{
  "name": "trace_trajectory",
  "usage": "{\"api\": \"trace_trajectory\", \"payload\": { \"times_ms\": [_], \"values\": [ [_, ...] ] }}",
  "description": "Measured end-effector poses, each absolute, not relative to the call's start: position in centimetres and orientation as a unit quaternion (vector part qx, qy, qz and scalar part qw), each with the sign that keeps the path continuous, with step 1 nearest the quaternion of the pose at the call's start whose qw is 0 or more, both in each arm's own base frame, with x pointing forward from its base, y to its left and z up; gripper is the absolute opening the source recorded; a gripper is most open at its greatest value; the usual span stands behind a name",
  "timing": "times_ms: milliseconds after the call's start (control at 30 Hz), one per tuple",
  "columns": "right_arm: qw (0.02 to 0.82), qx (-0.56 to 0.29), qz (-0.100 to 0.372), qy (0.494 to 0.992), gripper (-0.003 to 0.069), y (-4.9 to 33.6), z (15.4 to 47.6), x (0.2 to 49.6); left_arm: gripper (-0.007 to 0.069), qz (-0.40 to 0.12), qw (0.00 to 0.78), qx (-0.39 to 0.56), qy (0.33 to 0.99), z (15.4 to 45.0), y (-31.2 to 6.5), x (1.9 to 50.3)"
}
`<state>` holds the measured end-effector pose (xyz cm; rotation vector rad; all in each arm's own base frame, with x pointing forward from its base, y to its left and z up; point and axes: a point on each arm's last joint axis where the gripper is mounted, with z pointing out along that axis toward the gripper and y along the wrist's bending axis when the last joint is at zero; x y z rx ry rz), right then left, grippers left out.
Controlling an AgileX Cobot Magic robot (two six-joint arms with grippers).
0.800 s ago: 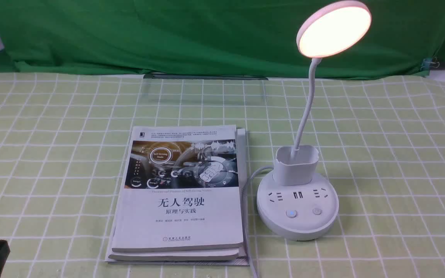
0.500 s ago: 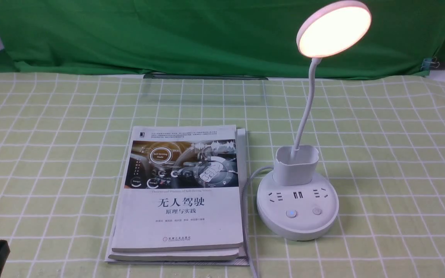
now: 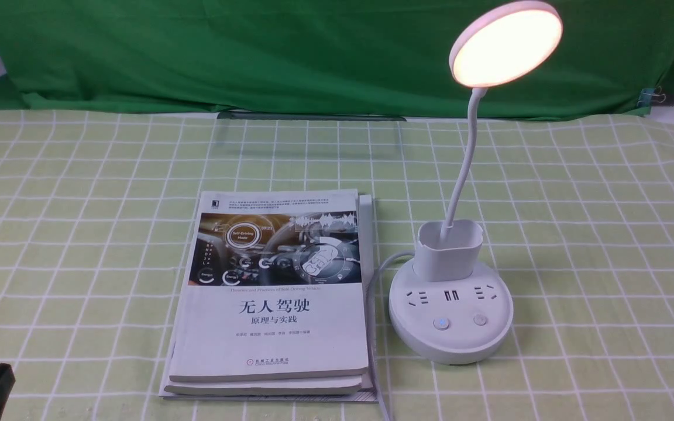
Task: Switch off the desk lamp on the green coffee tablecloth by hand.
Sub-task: 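Press the power button on the lamp base to turn the lamp off with the right gripper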
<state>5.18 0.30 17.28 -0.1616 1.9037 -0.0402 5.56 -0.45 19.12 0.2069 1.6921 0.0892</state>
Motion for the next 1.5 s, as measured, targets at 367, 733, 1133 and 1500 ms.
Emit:
{"api": "trace_trajectory", "payload": {
  "times_ms": [367, 733, 1133, 1500],
  "values": [
    [0.577, -0.069, -0.017, 0.813, 0.024, 0.3, 17.3, 5.2, 0.0242, 0.039, 0.657, 0.091, 0.747, 19.1, -0.5, 5.6],
    [0.644, 0.138, 0.178, 0.731, 0.024, 0.6, 19.3, 5.6, 0.0242, 0.039, 0.657, 0.091, 0.747, 19.1, -0.5, 5.6],
    [0.657, 0.156, 0.203, 0.709, 0.0132, 0.6, 21.8, 5.7, 0.0242, 0.039, 0.657, 0.091, 0.747, 19.1, -0.5, 5.6],
    [0.389, -0.064, 0.074, 0.916, 0.0042, 2.0, 32.2, 11.6, 0.0242, 0.039, 0.657, 0.091, 0.747, 19.1, -0.5, 5.6]
  ]
}}
